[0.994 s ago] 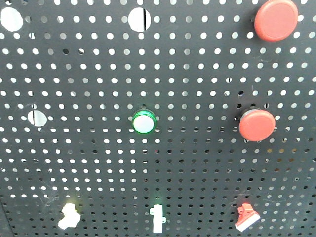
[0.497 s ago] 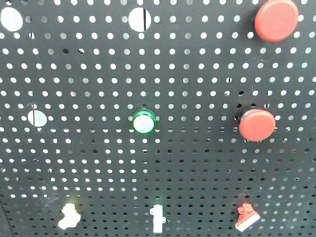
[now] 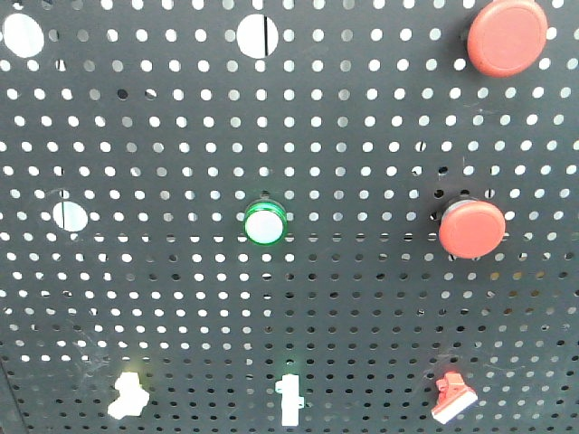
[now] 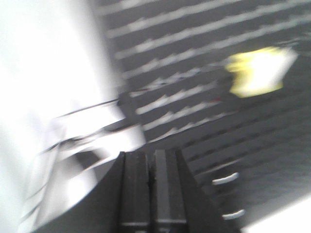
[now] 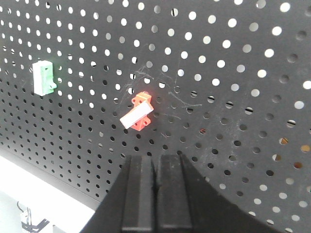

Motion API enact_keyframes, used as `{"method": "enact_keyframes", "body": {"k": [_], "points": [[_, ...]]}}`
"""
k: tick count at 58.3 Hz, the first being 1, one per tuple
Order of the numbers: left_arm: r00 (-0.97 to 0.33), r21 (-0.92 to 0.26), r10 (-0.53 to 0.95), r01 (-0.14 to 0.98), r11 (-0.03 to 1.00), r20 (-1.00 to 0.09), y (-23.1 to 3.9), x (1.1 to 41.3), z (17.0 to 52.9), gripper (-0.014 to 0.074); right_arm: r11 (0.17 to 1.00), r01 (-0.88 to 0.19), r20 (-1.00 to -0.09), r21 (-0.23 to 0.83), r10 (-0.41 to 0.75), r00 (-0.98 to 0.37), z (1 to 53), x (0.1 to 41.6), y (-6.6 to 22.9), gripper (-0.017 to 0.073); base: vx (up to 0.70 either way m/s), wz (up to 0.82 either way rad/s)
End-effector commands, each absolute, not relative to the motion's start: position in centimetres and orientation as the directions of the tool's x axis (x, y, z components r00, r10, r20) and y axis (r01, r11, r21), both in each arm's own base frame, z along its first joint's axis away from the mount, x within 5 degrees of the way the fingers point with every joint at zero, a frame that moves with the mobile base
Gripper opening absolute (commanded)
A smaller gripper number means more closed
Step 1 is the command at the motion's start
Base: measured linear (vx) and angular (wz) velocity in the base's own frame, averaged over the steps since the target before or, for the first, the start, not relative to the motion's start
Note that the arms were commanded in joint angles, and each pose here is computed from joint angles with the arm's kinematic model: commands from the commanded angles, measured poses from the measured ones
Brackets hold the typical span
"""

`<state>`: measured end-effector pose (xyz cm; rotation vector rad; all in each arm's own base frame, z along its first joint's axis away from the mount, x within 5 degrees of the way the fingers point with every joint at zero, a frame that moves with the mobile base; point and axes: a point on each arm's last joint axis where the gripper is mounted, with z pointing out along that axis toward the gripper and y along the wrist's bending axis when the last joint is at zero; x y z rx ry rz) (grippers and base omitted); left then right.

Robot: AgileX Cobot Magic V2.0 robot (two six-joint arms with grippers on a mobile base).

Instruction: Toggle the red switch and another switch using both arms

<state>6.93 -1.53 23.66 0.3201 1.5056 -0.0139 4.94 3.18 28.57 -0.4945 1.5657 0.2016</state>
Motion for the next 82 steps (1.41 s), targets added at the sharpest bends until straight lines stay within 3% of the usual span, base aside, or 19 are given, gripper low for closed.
{"method": "enact_keyframes", "body": {"k": [1,17,70,82], "points": [[0.155,0.145,0.125,0.12,0.982,-0.98,-0.9,6.5,23.4,0.0003,0.91,-0.381,-0.986,-0.165,-0.15,0.068,29.9,5.1,2.9,-0.0006,0.0,0.0],[0.091,0.143,0.134,0.11,0.984,-0.987,-0.7,5.5,20.0,0.0003,0.91,-0.381,-0.986,-0.165,-0.15,0.067,29.9,5.1,2.9,-0.0006,0.0,0.0],[0.077,0.141,0.133,0.114,0.983,-0.988,-0.7,5.6,19.8,0.0003,0.909,-0.381,-0.986,-0.168,-0.154,0.068,29.9,5.1,2.9,-0.0006,0.0,0.0],[0.077,0.141,0.133,0.114,0.983,-0.988,-0.7,5.6,19.8,0.0003,0.94,-0.31,-0.989,-0.146,-0.142,0.036,29.8,5.4,2.2,-0.0006,0.0,0.0]]}}
